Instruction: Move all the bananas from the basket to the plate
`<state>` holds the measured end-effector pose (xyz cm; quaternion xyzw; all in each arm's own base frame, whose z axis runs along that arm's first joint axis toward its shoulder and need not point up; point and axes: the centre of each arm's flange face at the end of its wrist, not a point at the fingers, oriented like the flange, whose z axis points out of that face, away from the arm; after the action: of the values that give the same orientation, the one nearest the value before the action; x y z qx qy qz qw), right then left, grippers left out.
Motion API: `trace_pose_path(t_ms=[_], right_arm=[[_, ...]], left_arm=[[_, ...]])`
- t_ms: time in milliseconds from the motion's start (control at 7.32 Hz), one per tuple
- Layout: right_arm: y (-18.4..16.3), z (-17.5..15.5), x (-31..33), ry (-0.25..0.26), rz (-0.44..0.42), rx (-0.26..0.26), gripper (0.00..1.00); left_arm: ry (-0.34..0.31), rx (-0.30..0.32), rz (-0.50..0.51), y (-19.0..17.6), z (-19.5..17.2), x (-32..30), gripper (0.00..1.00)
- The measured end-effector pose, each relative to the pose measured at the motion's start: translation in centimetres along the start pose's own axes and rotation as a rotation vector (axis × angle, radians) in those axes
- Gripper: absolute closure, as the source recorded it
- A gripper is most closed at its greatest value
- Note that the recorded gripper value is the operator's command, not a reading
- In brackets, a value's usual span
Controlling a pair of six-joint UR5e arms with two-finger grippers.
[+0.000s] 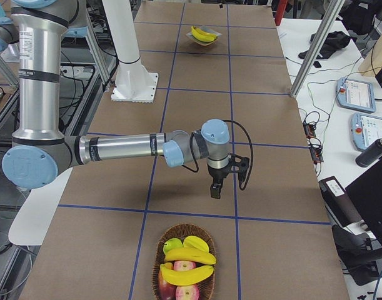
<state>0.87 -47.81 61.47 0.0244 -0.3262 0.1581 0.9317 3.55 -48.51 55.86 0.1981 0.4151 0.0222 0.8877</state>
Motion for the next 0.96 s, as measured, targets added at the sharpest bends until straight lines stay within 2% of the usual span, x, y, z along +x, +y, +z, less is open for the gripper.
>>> trace_pose_path(t_ms=[410, 956], right_arm=[[1.4, 3.3, 7.8, 0.069, 0.038, -0.056, 0.0], [7.4, 4.8, 15.3, 0.13, -0.031, -0.118, 0.01]], left_arm=[[0.003, 0.006, -0.003, 0.2, -1.2, 1.0, 0.01], [0.006, 0.015, -0.002, 0.0, -1.8, 1.6, 0.01]])
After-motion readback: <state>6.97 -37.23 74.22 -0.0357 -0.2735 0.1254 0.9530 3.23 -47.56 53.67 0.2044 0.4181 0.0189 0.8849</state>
